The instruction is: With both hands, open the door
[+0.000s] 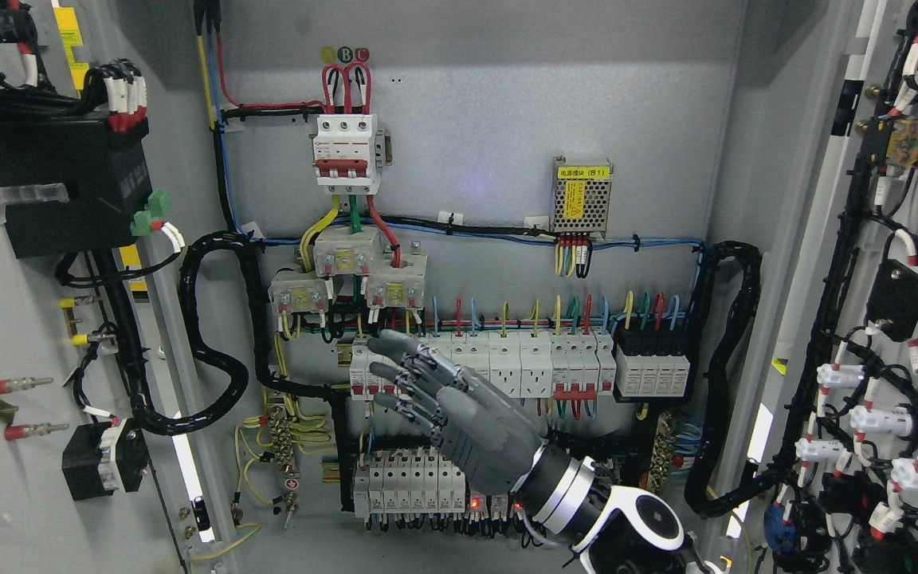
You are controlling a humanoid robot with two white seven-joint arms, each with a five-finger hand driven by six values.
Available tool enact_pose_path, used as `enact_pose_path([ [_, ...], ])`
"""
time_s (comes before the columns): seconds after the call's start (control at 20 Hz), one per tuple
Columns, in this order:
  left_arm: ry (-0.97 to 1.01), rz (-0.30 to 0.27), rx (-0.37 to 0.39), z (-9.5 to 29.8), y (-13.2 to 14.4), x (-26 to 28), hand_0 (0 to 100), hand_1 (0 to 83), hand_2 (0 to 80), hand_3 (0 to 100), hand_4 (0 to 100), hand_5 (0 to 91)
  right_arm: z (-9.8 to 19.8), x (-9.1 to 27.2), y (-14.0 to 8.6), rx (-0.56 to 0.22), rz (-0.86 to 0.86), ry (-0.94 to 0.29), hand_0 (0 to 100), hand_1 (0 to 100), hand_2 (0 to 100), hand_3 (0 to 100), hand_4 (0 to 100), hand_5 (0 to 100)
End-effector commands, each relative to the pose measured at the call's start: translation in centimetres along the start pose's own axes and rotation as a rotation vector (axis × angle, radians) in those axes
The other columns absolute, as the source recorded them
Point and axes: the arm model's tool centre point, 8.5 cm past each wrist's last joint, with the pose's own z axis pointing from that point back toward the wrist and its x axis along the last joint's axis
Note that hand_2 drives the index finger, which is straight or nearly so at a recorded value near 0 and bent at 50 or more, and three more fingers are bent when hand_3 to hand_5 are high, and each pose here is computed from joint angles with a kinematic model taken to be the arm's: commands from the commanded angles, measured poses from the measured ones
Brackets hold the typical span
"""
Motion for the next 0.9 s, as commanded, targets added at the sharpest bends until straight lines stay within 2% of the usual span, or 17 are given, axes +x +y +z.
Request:
enact_pose_path([
  [0.0,0.013,0.003,-0.003,0.1,-0.3,-0.9,12,55.6,0.0,0,0,0.0,-1.6,-5.9,7.1,0.207,-0.016,0.169,0,50,4,0,0,0],
  [0.4,0.016,0.003,-0.008,0.1,-0.5,-1.1,12,55.6,0.0,0,0,0.0,-2.9,-8.3,9.8,0.273,-0.046,0.218,0,50,4,0,0,0],
  [0.55,0.017,0.003,-0.008,0.1,-0.5,-1.1,12,55.6,0.0,0,0,0.0,-3.8,-9.2,12.0,0.328,-0.056,0.234,0,50,4,0,0,0],
  [0.85,0.012,0.002,-0.026,-0.1,-1.6,-0.8,12,55.6,0.0,0,0,0.0,-5.4,-8.9,13.6,0.366,-0.071,0.243,0,50,4,0,0,0],
])
